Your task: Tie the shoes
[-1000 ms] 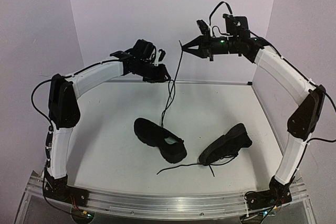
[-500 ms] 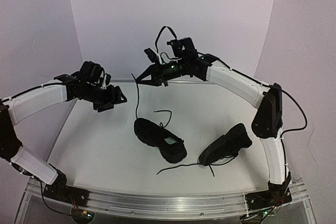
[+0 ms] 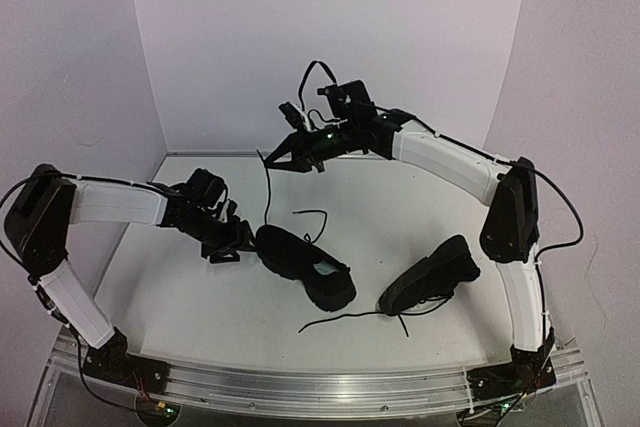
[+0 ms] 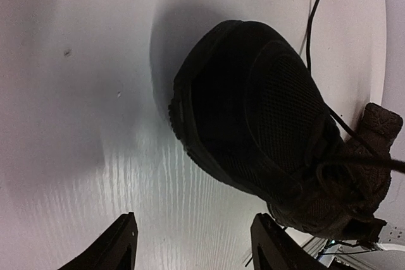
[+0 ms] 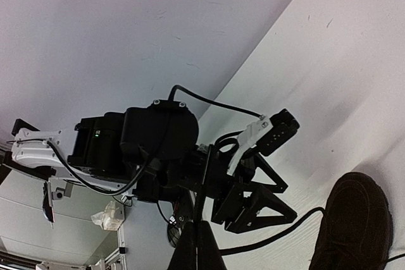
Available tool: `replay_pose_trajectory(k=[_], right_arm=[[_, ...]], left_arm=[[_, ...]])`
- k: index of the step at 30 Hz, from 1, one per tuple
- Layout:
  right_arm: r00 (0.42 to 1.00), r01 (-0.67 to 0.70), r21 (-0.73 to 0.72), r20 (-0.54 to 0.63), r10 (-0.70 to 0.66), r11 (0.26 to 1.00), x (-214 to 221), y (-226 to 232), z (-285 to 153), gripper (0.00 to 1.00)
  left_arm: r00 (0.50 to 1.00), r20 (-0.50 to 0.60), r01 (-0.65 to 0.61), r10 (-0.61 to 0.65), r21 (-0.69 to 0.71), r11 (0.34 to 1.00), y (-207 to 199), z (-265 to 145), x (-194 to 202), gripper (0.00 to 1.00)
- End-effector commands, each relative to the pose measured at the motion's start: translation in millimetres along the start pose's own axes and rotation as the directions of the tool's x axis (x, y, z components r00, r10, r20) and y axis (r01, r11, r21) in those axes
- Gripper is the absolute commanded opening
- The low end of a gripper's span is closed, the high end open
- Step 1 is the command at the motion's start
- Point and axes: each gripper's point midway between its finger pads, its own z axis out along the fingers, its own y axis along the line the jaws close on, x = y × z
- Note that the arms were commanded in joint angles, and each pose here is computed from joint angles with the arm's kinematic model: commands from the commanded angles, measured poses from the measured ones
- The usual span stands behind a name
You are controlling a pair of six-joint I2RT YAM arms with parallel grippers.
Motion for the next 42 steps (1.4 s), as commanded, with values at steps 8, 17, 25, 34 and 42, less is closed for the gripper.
replay_pose_trajectory(k=[8,17,25,34,42], right_arm=[[0.991,0.063,0.045,0.116,-0.068,0.997,-28,22,-40,0.00],[0.986,0.015,0.107,0.165,-0.032,0.994,-40,5,-43,0.00],[0.978,-0.063,0.155,0.206,0.030,0.986,-47,-21,-50,0.00],[0.979,-0.085,0.108,0.192,0.063,0.991,-51,-19,-41,0.00],[0.980,-0.099,0.096,0.182,0.080,0.990,-50,-21,-39,0.00]], left_arm=[[0.991,0.082,-0.119,0.105,0.183,0.976,-71,59,-84,0.47],[0.934,0.275,-0.269,0.229,0.120,0.956,-73,-17,-106,0.66],[0.669,0.633,-0.589,0.389,0.132,0.798,-121,-134,-89,0.73],[0.530,0.672,-0.762,0.517,0.109,0.639,-184,-139,-87,0.59],[0.457,0.677,-0.823,0.577,0.076,0.563,-210,-130,-85,0.50]])
